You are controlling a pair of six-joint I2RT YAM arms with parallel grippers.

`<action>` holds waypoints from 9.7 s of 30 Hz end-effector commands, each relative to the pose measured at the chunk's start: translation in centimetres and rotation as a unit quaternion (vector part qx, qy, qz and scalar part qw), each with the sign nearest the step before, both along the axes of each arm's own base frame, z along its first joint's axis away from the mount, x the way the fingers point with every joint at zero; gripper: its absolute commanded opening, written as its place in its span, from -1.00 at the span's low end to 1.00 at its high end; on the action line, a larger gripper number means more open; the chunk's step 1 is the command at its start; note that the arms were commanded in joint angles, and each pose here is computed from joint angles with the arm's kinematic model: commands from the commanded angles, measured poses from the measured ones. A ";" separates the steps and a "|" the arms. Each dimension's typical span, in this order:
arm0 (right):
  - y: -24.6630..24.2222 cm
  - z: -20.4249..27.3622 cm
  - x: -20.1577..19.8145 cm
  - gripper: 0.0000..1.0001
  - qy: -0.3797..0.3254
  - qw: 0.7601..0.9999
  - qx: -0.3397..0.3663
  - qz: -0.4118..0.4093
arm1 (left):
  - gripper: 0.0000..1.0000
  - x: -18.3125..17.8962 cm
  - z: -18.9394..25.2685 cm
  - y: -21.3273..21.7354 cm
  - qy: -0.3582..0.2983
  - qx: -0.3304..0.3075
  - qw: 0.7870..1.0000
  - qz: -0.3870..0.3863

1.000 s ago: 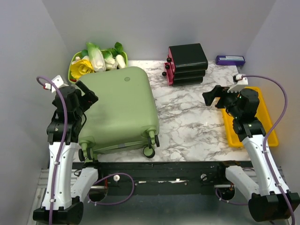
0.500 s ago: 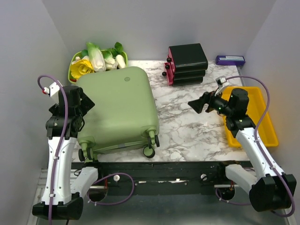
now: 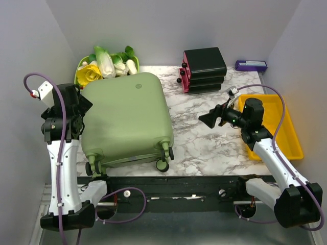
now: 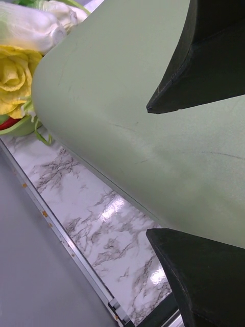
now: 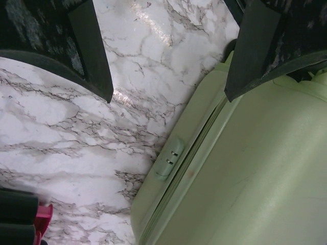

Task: Open, take out, and arrange the luggage

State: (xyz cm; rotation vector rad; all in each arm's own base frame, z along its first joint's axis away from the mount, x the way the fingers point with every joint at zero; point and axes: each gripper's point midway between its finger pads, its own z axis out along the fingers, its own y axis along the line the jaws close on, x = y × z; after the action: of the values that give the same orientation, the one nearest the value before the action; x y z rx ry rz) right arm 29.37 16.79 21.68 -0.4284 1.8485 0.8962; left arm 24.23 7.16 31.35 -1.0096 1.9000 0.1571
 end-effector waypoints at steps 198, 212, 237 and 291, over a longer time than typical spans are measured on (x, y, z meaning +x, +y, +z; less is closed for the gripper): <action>10.6 -0.7 -19.5 -0.81 0.088 0.978 -0.089 0.165 | -0.57 -14.1 -13.5 -45.1 -0.229 -0.145 0.695 -0.666; 4.6 1.1 -17.6 1.00 0.052 0.996 -0.060 0.034 | 0.98 -15.6 -13.4 -38.9 -0.186 -0.181 0.707 -0.658; -6.9 -5.1 -17.3 1.00 0.177 0.954 -0.011 -0.243 | 0.98 -15.5 -7.8 -43.4 -0.037 -0.241 0.799 -0.549; 0.2 -5.1 -16.7 1.00 0.037 0.995 0.060 -0.070 | -1.00 -13.0 -7.2 -52.3 -0.023 -0.209 0.745 -0.633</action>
State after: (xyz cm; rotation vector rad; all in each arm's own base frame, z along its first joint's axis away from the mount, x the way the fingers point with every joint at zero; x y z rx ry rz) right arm 13.14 13.93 13.56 -0.0132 2.0436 0.7447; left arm 13.14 -40.13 17.60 -0.3238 2.4220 -0.6589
